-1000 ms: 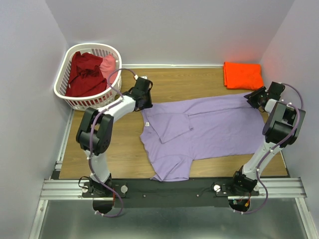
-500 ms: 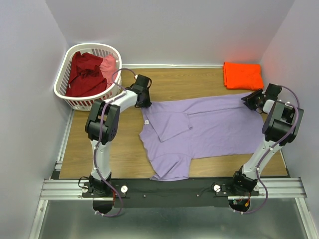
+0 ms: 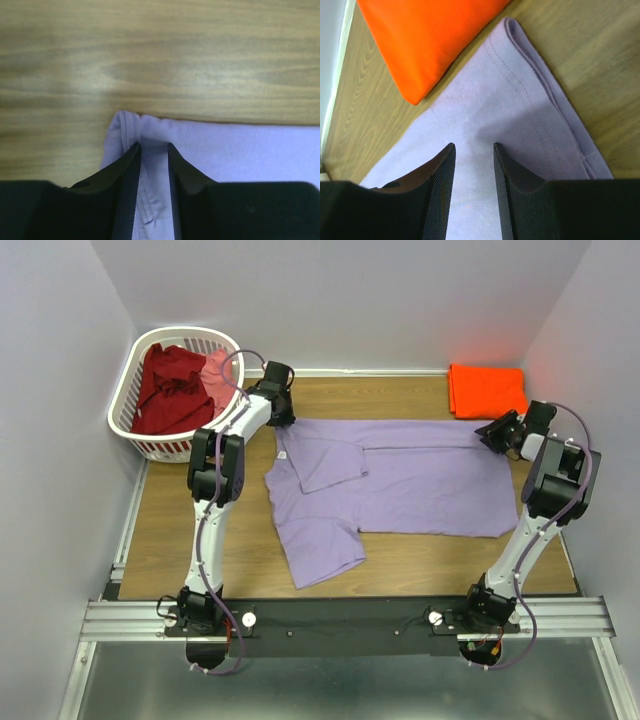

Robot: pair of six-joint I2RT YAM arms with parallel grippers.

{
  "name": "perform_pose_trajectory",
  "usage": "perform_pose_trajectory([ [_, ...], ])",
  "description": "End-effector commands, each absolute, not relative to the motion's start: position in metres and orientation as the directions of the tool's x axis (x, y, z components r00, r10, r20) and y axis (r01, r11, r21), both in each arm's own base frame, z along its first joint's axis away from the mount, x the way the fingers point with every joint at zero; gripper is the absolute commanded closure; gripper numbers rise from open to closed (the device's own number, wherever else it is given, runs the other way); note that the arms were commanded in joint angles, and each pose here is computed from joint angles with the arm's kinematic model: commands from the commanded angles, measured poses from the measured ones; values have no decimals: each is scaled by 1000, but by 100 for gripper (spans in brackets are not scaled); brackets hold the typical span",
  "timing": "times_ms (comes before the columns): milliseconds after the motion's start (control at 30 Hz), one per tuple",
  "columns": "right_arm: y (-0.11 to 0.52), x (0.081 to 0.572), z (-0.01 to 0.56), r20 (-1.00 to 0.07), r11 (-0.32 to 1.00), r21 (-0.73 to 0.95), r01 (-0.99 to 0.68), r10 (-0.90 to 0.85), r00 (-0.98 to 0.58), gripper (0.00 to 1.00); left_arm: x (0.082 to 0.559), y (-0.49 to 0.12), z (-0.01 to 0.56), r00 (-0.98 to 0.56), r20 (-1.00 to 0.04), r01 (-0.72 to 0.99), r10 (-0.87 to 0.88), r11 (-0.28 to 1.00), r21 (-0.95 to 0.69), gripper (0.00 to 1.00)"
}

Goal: Fold and stack the t-shirts
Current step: Fold the tshirt

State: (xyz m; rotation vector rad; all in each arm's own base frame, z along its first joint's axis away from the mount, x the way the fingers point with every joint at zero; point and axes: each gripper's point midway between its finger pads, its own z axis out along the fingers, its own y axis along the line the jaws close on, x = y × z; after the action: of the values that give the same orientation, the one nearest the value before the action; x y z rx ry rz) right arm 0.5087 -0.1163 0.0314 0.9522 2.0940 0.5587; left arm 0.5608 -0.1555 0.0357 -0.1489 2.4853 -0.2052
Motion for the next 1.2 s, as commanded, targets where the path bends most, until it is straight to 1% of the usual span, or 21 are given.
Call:
perform_pose_trajectory([
  [0, -114, 514, 35, -462, 653, 625, 427, 751, -472, 56, 571, -133, 41, -785, -610, -67, -108, 994, -90, 59],
  [33, -112, 520, 48, -488, 672, 623, 400, 734, -472, 55, 577, -134, 61, -758, -642, -61, -112, 993, -101, 54],
  [100, -110, 518, 70, -511, 691, 610, 388, 717, -474, 52, 579, -136, 85, -731, -673, -53, -118, 992, -116, 49],
  [167, -102, 511, 82, -529, 721, 577, 384, 688, -497, 50, 572, -139, 127, -688, -714, -36, -134, 988, -151, 45],
  [200, -106, 506, 101, -567, 738, 548, 393, 674, -474, 48, 560, -139, 125, -699, -703, -32, -131, 988, -152, 44],
  [233, -103, 496, 102, -557, 744, 522, 418, 668, -493, 47, 553, -141, 136, -688, -714, -23, -134, 986, -163, 42],
  [267, -104, 486, 101, -575, 761, 473, 444, 648, -500, 45, 542, -140, 175, -640, -753, -13, -151, 983, -185, 41],
  [300, -105, 478, 116, -597, 770, 447, 454, 635, -489, 44, 523, -138, 162, -663, -734, -16, -148, 983, -183, 41],
  [333, -100, 463, 113, -583, 777, 408, 480, 626, -517, 43, 507, -136, 197, -613, -774, 0, -160, 979, -202, 39],
  [400, -105, 436, 102, -571, 766, 333, 549, 628, -529, 42, 479, -131, 202, -604, -780, 1, -165, 978, -207, 39],
  [433, -104, 420, 112, -571, 759, 318, 568, 631, -525, 42, 450, -124, 198, -606, -777, 2, -168, 977, -212, 39],
  [467, -107, 409, 113, -577, 755, 290, 587, 628, -522, 42, 436, -122, 196, -607, -776, 3, -171, 976, -218, 39],
  [533, -104, 381, 105, -555, 744, 254, 618, 635, -537, 42, 393, -116, 182, -629, -757, 9, -177, 972, -235, 38],
  [567, -100, 372, 122, -581, 749, 273, 604, 629, -516, 42, 378, -116, 176, -639, -748, 13, -178, 970, -242, 38],
  [600, -96, 366, 124, -580, 752, 283, 595, 628, -519, 43, 355, -113, 152, -679, -713, 1, -175, 971, -240, 38],
  [633, -90, 350, 125, -576, 749, 286, 598, 633, -518, 42, 340, -117, 160, -665, -727, 30, -174, 965, -259, 38],
  [733, -75, 326, 123, -557, 750, 309, 584, 641, -528, 42, 301, -114, 134, -703, -686, 12, -186, 962, -273, 38],
  [767, -73, 321, 117, -541, 747, 305, 590, 646, -539, 41, 293, -113, 127, -712, -675, 2, -195, 960, -279, 38],
  [900, -53, 312, 126, -562, 778, 319, 540, 615, -553, 37, 268, -111, 97, -757, -616, -33, -220, 953, -301, 38],
  [967, -39, 311, 127, -568, 803, 314, 507, 587, -577, 36, 267, -110, 90, -763, -608, -48, -220, 957, -287, 35],
  [1167, -12, 312, 127, -585, 864, 288, 414, 501, -638, 34, 264, -115, 68, -819, -535, -79, -208, 964, -254, 34],
])
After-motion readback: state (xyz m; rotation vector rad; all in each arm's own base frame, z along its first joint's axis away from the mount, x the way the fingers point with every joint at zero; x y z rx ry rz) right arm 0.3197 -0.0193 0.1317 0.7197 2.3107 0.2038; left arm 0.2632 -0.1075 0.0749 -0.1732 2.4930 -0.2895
